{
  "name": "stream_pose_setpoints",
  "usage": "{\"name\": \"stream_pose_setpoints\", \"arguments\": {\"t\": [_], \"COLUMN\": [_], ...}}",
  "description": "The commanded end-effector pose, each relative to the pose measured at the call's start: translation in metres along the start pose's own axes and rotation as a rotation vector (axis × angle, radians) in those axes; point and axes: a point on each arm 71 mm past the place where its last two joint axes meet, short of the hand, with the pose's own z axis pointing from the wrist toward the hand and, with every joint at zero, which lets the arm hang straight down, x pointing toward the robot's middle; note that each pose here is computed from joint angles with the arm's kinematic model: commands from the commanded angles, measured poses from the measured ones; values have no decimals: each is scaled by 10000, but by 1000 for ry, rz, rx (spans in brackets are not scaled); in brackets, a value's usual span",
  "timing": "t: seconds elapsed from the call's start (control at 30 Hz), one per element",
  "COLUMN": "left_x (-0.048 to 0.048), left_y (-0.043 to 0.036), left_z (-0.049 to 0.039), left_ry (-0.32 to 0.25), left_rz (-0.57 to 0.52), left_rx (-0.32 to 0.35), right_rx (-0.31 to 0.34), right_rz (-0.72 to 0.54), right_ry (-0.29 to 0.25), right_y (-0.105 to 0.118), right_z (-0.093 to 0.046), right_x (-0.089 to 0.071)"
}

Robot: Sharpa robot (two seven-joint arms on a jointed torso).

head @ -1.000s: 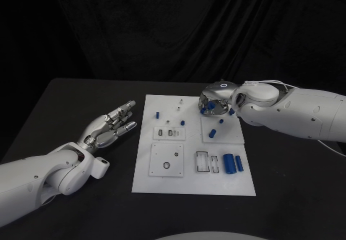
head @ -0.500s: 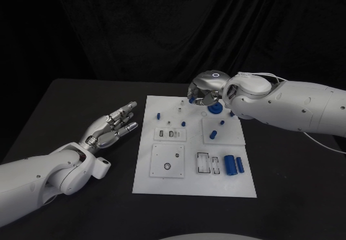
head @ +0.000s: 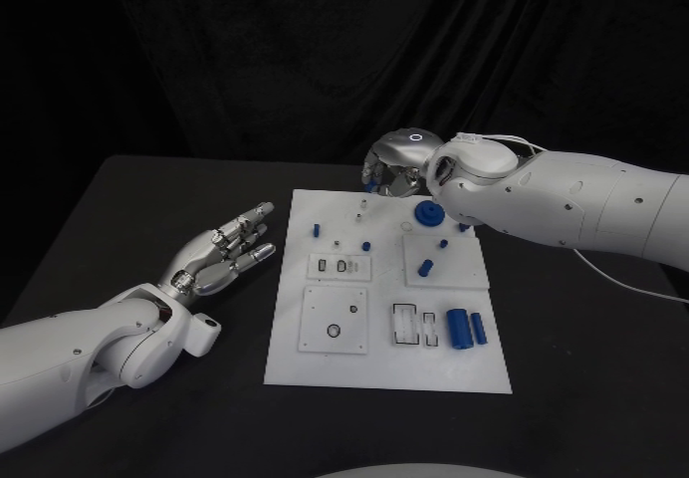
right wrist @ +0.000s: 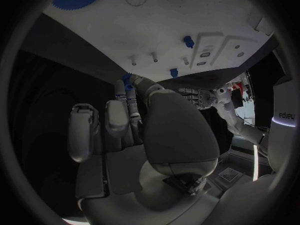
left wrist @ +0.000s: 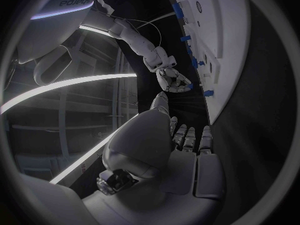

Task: Assemble the parts on the task board

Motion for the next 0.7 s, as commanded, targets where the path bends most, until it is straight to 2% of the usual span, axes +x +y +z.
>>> {"name": "stream_pose_setpoints", "arguments": {"t": [0.03,0.7], "left_x": [16,22], "left_y": [-156,-156], "left_z": [0,5], "left_ry": [13,15], "left_rz": [-6,-9], "left_rx": [208,208], "right_rx": [14,25], "right_rz": [4,8], "right_ry": [6,70], "right_y": [-16,5], "right_z": [18,62], "right_x": [25,139]}}
